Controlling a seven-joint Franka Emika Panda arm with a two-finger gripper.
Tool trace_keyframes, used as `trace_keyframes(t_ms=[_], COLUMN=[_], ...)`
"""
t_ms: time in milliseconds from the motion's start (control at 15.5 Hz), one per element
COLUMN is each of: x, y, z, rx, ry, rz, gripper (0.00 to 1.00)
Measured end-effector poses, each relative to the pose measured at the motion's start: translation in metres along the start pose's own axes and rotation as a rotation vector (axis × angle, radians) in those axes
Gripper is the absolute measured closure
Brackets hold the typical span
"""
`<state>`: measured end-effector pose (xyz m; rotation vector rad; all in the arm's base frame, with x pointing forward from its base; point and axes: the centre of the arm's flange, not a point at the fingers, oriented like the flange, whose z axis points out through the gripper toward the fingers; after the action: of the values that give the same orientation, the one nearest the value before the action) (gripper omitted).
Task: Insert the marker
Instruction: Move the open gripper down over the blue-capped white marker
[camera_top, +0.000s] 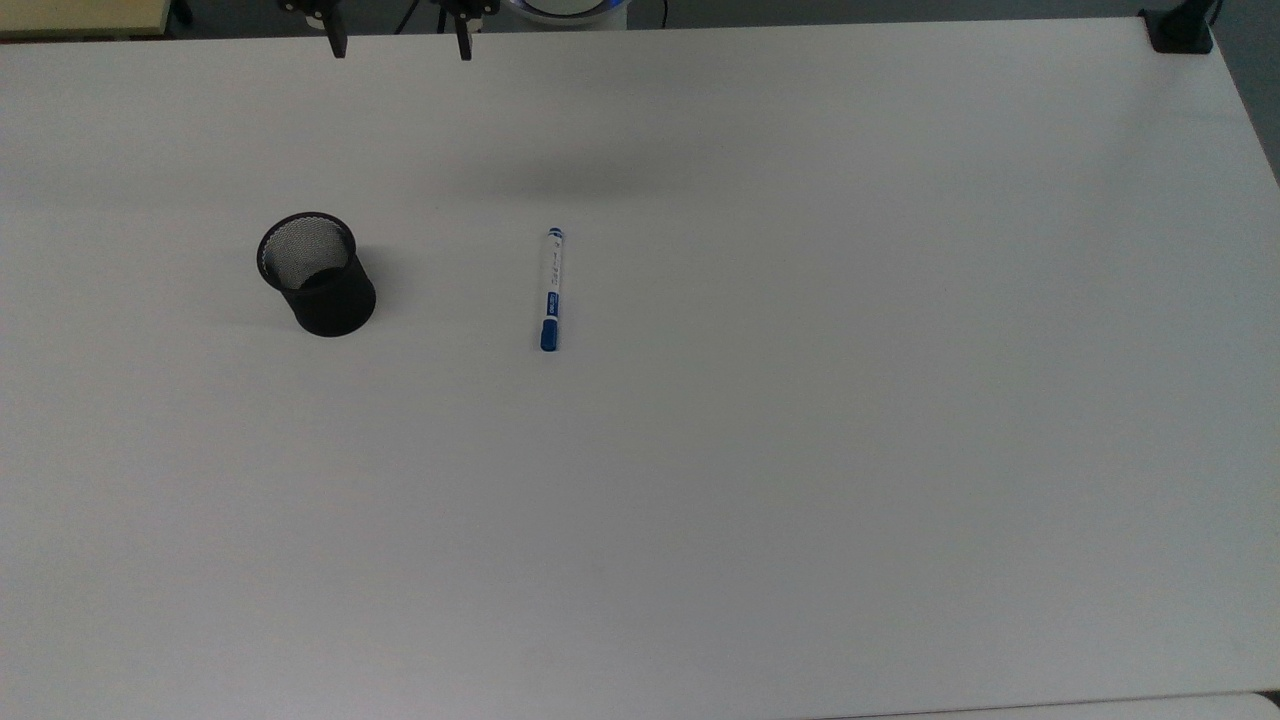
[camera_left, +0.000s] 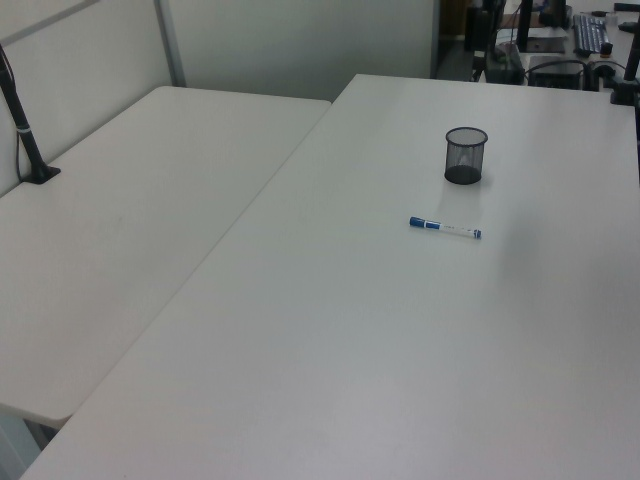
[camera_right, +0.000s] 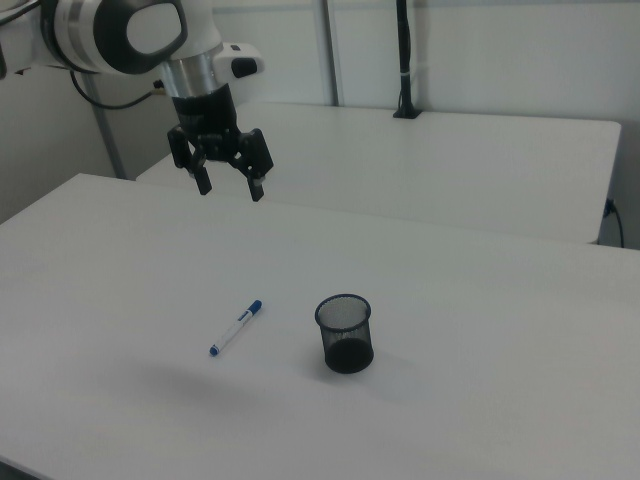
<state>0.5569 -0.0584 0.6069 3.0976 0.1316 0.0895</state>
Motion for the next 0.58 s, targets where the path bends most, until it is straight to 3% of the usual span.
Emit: trace_keyframes(t_ms=[322, 580], x=[-0.003, 0.005], y=[0.001, -0.005], z=[0.037, 0.093], rx=[0.003, -0.011], ry=[-0.078, -0.182], rz=[-0.166, -0.157], gripper=[0.00, 0.00])
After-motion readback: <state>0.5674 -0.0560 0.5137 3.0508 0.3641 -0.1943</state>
